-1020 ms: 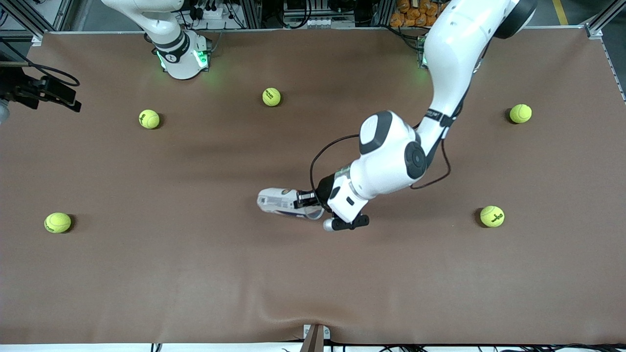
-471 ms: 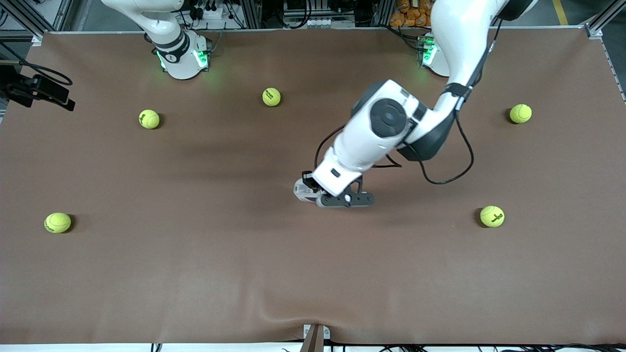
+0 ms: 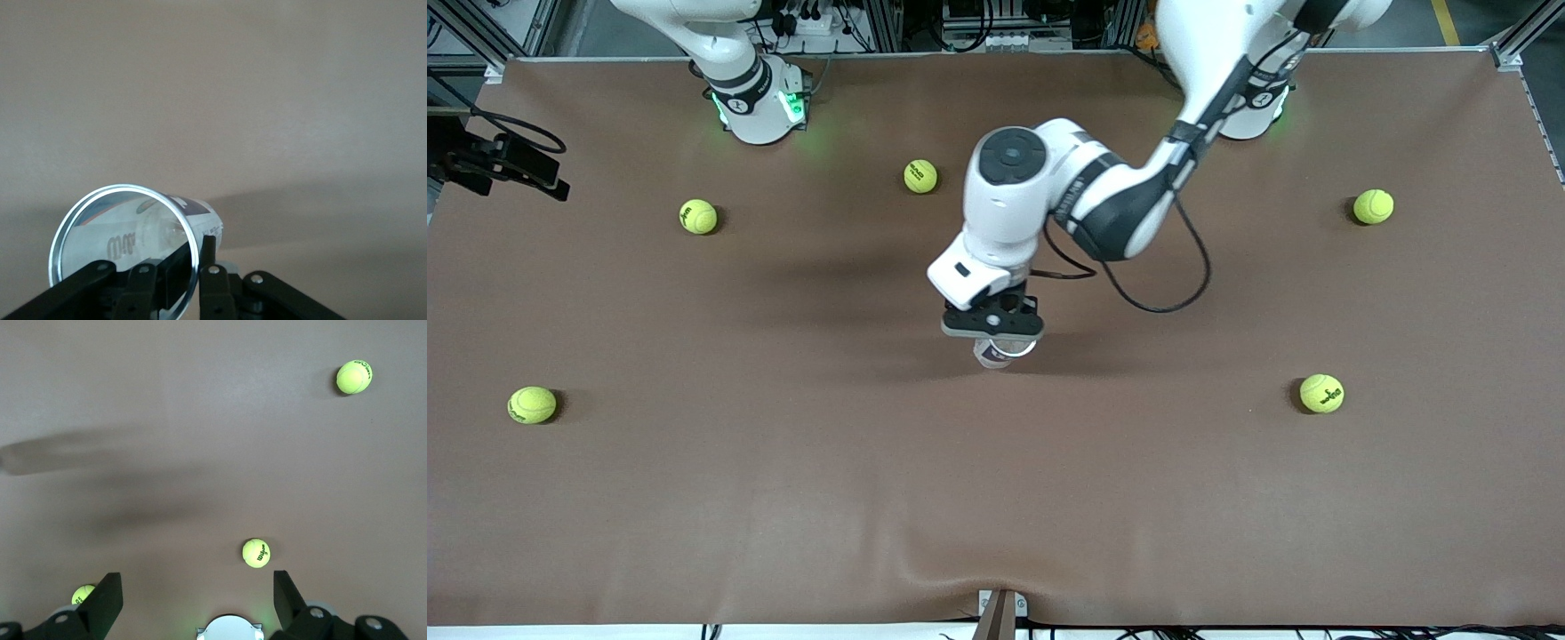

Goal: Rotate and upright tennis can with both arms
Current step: 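Lower the upright can onto the table and open the left gripper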

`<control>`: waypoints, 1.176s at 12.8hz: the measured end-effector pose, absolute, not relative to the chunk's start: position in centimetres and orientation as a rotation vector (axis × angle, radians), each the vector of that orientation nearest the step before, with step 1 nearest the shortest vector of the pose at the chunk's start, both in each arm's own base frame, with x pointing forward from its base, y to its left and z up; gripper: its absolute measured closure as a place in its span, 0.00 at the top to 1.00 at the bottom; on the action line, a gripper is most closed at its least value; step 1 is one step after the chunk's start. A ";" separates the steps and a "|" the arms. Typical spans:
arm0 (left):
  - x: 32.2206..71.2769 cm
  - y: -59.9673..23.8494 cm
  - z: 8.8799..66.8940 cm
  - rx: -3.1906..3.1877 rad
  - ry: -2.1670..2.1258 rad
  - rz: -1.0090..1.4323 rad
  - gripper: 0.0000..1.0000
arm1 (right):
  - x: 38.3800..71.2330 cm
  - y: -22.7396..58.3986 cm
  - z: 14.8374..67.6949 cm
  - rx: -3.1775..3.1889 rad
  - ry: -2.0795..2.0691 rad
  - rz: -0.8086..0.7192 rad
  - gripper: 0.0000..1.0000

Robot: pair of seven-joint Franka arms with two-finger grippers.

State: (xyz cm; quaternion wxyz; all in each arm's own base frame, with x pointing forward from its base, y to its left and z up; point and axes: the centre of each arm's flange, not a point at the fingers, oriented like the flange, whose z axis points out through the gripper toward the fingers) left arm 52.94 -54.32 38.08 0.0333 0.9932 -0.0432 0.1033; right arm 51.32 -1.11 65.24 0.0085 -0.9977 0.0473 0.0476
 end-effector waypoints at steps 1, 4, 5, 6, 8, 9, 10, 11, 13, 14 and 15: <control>52.0 -55.3 37.2 3.085 -0.166 0.351 0.06 | 51.4 -1.1 65.3 -3.117 0.148 0.144 1.00; 50.0 -57.5 36.7 3.105 -0.234 0.410 0.06 | 51.4 -0.8 65.6 -3.092 0.143 0.127 1.00; 50.0 -57.5 36.9 3.096 -0.234 0.423 0.06 | 51.4 -0.7 65.7 -3.079 0.140 0.122 1.00; 50.3 -57.5 36.7 3.087 -0.232 0.435 0.06 | 51.5 -0.7 65.7 -3.077 0.140 0.117 1.00; 50.6 -57.7 35.4 3.079 -0.235 0.444 0.06 | 51.5 -0.7 65.8 -3.078 0.140 0.112 1.00; 50.6 -57.8 34.7 3.079 -0.239 0.442 0.10 | 51.5 -0.8 65.8 -3.082 0.142 0.112 1.00; 50.6 -57.9 34.2 3.078 -0.244 0.441 0.11 | 51.5 -0.9 65.8 -3.087 0.145 0.112 1.00; 50.5 -58.1 33.9 3.079 -0.248 0.438 0.19 | 51.5 -1.0 65.8 -3.090 0.149 0.113 1.00; 50.4 -58.2 34.2 3.074 -0.250 0.442 0.41 | 51.5 -1.1 65.8 -3.091 0.152 0.115 1.00; 50.4 -58.3 34.4 3.070 -0.251 0.445 0.52 | 51.5 -1.2 65.8 -3.091 0.152 0.115 1.00; 50.3 -58.4 34.6 3.065 -0.252 0.448 0.61 | 51.5 -1.2 65.7 -3.092 0.153 0.116 1.00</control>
